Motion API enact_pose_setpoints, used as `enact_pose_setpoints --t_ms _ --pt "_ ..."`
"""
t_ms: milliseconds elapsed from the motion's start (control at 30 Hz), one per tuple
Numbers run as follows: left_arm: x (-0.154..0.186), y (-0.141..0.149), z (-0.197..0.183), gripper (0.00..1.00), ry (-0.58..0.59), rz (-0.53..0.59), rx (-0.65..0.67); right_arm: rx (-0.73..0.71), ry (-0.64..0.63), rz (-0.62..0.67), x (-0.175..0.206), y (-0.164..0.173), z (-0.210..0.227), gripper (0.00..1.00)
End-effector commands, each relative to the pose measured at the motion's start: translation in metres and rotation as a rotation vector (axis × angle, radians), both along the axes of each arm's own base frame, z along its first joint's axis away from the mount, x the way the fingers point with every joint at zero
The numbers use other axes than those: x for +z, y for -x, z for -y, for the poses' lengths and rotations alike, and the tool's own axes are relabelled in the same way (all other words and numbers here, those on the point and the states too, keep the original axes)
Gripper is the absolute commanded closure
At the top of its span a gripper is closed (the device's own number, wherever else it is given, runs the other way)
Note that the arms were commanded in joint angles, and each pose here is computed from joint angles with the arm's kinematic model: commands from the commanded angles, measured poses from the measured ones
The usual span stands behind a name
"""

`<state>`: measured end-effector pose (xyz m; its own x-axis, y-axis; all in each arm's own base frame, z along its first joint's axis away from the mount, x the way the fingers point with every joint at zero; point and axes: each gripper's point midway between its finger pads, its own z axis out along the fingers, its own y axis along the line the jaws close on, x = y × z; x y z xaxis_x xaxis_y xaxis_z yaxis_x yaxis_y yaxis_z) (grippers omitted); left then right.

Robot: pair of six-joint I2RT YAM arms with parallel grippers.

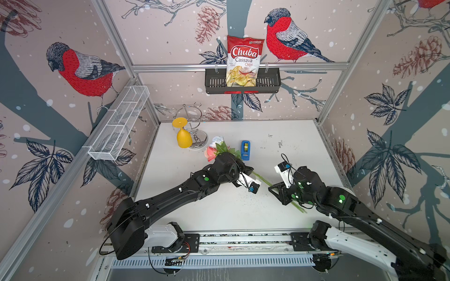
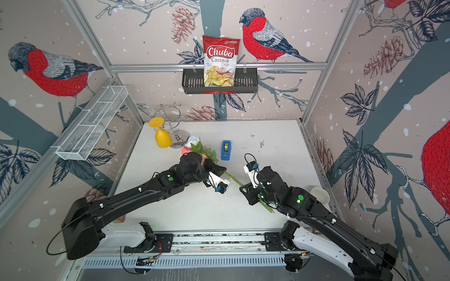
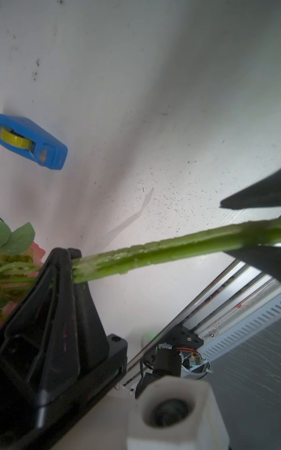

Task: Wrap bouquets with tape
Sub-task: Wrap the tape around the bouquet.

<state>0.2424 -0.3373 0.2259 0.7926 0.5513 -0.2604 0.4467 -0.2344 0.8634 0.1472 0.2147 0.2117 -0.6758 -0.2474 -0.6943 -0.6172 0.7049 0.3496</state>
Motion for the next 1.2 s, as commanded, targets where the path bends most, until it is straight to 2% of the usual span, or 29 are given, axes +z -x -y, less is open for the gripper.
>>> enact_pose_setpoints --t_ms 0,33,67,167,233,267,367,467,667,900,1000,1067,1167 --pt "0.033 -0.005 0.005 1.0 0.138 0.012 0.02 -0.046 -0.034 0.065 0.019 -0.012 0.0 1.0" --pt "0.045 -0.008 0.006 0.86 0.197 0.009 0.043 -0.064 -0.048 0.08 0.026 -0.015 0.001 1.0" --pt "0.056 -0.008 0.005 0.67 0.255 0.001 0.059 -0.076 -0.062 0.097 0.033 -0.017 0.001 1.0" --pt "0.086 0.004 0.0 0.39 0.408 -0.045 0.052 -0.126 -0.101 0.147 0.05 -0.024 0.006 1.0" --pt "0.103 0.015 -0.006 0.24 0.502 -0.099 0.043 -0.146 -0.124 0.175 0.059 -0.027 0.008 1.0" --pt "0.11 0.021 -0.011 0.21 0.545 -0.12 0.035 -0.161 -0.142 0.189 0.064 -0.029 0.01 1.0" --pt "0.12 0.045 -0.026 0.18 0.673 -0.175 -0.016 -0.153 -0.197 0.217 0.078 -0.028 0.007 1.0" --pt "0.12 0.063 -0.042 0.15 0.824 -0.298 -0.037 -0.109 -0.243 0.226 0.092 -0.023 0.0 1.0" --pt "0.11 0.071 -0.07 0.24 1.02 -0.404 0.017 -0.057 -0.319 0.215 0.106 -0.014 -0.009 1.0" --pt "0.115 0.085 -0.062 0.27 1.131 -0.501 -0.018 0.002 -0.422 0.183 0.103 -0.006 -0.026 1.0" --pt "0.113 0.079 -0.053 0.28 1.127 -0.506 -0.001 0.026 -0.455 0.175 0.105 -0.003 -0.031 1.0" --pt "0.113 0.064 -0.052 0.29 1.16 -0.524 0.068 0.028 -0.461 0.169 0.105 -0.002 -0.032 1.0" --pt "0.117 0.058 -0.047 0.32 1.178 -0.53 0.073 0.037 -0.463 0.165 0.103 0.001 -0.034 1.0"
